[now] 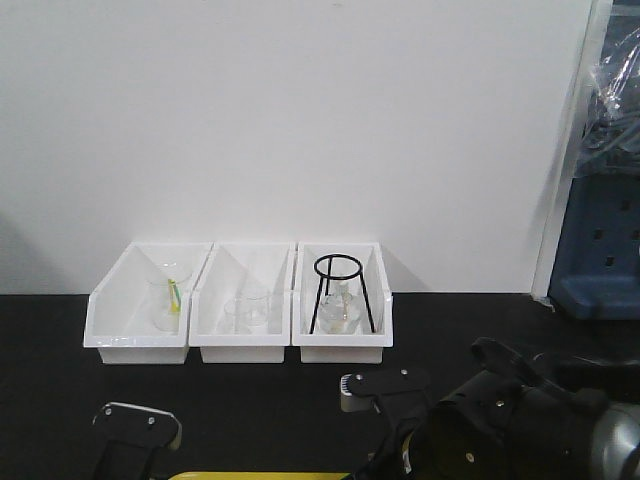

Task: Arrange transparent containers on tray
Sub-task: 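Lower both held tubes down onto the yellow tray, then open both grippers to release the tubes on the tray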

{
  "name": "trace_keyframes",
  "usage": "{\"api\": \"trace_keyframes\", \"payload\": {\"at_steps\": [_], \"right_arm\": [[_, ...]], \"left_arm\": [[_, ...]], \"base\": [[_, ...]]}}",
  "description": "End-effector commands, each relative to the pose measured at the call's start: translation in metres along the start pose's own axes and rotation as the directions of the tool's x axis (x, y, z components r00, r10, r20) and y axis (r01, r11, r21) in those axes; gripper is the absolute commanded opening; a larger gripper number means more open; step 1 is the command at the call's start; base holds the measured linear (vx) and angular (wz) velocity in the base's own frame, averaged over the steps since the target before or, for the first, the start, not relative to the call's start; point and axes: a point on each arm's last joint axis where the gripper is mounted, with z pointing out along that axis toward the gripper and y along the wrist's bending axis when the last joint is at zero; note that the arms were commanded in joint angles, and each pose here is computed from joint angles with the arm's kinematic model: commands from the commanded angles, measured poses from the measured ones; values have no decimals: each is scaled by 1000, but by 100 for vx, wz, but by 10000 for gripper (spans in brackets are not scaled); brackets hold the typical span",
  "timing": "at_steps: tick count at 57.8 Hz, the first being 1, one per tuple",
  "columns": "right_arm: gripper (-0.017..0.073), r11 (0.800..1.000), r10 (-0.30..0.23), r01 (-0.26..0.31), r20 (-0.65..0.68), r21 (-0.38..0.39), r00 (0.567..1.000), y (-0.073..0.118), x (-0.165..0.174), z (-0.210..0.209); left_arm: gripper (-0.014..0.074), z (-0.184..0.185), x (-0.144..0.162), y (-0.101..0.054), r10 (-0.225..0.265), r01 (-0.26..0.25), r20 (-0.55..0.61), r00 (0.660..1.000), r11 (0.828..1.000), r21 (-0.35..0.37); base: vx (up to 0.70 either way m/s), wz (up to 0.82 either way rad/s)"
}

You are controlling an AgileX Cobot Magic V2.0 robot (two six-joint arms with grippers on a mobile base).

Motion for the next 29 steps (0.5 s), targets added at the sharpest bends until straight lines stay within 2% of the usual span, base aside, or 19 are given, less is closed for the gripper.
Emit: {"api": "trace_keyframes", "payload": {"at_steps": [1, 17, 22, 29], "right_arm": [[108, 1000, -6, 8, 92, -22, 996, 2, -15, -8], [185, 1000, 7, -6, 49, -9, 999, 2, -12, 10], [240, 1000, 5, -5, 40, -5, 999, 1, -11, 12], [360, 1000, -13, 13, 30, 12, 999, 0, -10, 12]], "left_arm": [[210, -2, -17, -7, -16, 13, 104, 994, 999, 30], [347, 17, -6, -2, -16, 16, 38, 999, 1000, 3], [388, 21, -4, -1, -17, 17, 26, 1000, 1000, -3], [437, 26, -2, 0, -17, 17, 12, 1000, 1000, -9]], "base": [[0, 0], [0, 0], [0, 0], [0, 0]]}}
